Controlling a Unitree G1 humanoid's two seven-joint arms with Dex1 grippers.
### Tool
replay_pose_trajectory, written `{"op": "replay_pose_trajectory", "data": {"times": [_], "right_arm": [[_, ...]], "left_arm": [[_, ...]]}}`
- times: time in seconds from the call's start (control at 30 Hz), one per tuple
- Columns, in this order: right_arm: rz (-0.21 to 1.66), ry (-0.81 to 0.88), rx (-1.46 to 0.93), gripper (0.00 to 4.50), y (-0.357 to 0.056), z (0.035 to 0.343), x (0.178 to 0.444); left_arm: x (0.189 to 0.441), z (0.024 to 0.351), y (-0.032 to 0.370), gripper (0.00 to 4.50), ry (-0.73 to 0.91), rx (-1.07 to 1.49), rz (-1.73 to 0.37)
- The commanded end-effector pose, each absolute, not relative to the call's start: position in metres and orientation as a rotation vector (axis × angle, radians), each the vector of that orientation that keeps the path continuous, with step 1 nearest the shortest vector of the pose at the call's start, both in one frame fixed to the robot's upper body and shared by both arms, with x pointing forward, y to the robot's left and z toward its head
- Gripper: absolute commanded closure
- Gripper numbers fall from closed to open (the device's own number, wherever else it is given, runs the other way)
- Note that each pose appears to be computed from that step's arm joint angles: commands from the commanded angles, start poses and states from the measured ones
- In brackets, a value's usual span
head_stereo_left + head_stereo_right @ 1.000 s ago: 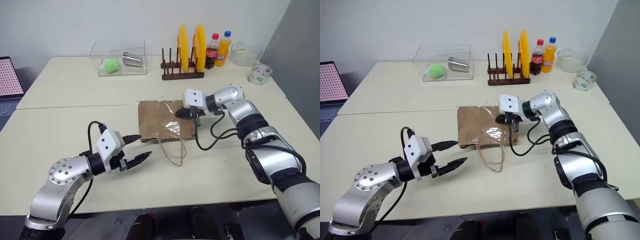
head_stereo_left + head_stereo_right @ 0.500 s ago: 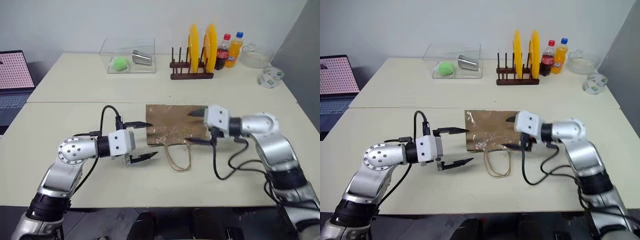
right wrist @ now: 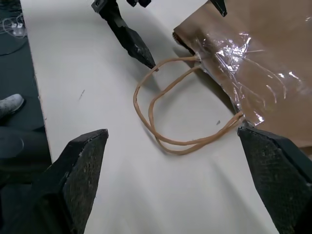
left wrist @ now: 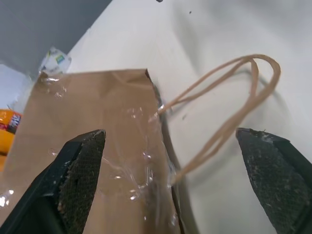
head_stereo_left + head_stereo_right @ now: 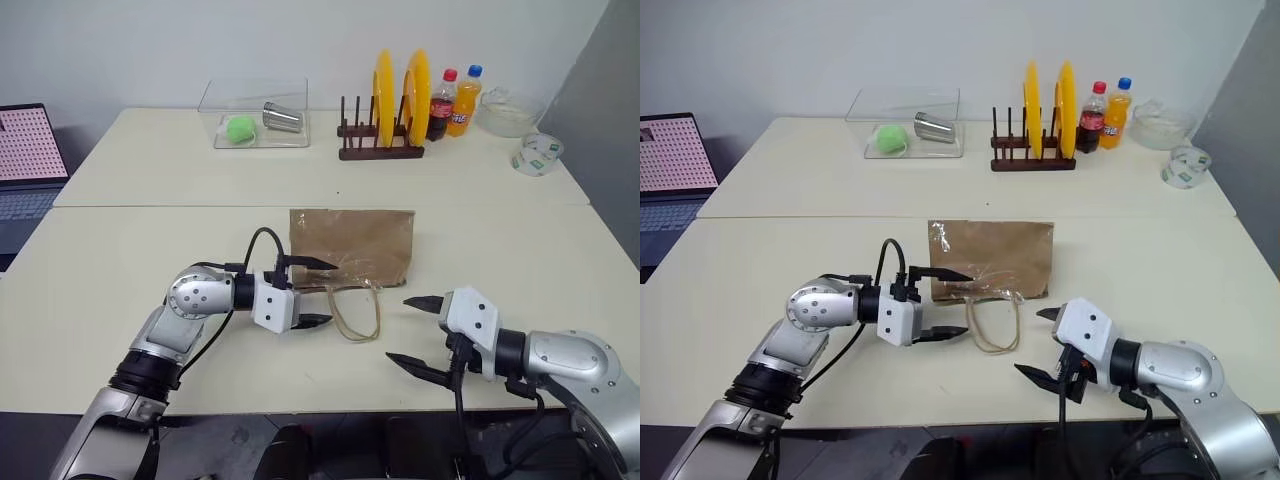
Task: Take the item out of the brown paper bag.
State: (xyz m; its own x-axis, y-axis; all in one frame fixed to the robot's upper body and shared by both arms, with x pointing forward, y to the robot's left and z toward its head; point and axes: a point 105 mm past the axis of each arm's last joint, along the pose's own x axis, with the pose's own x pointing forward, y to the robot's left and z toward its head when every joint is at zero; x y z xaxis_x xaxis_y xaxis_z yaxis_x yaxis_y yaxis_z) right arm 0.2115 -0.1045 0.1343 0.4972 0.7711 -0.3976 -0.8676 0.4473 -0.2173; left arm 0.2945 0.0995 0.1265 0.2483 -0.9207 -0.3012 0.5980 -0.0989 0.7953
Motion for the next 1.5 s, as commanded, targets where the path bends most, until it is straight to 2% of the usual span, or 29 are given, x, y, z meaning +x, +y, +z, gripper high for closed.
{"op": "replay_pose_trajectory", "data": {"times": [0.03, 0.4, 0.6, 0.87, 1.07, 1.23, 1.5], "right_arm": [[1.018, 0.228, -0.439, 0.02, -0.102, 0.14, 0.207], [1.005, 0.258, -0.428, 0.02, -0.102, 0.133, 0.205], [1.004, 0.268, -0.419, 0.02, -0.103, 0.132, 0.202], [1.019, 0.273, -0.414, 0.0, -0.1, 0.128, 0.201], [1.045, 0.266, -0.393, 0.0, -0.095, 0.124, 0.199], [1.076, 0.231, -0.4, 0.0, -0.087, 0.125, 0.203], [1.106, 0.168, -0.469, 0.0, -0.067, 0.124, 0.233]], "left_arm": [[0.295, 0.126, 0.093, 0.0, -0.443, 1.041, -1.33], [0.296, 0.124, 0.073, 0.0, -0.468, 0.933, -1.328], [0.296, 0.126, 0.075, 0.0, -0.463, 0.923, -1.339], [0.29, 0.138, 0.056, 2.4, -0.478, 0.809, -1.373], [0.304, 0.167, 0.044, 4.35, -0.475, 0.707, -1.305], [0.317, 0.181, 0.041, 4.46, -0.454, 0.664, -1.253], [0.322, 0.185, 0.041, 4.46, -0.454, 0.681, -1.249]]}}
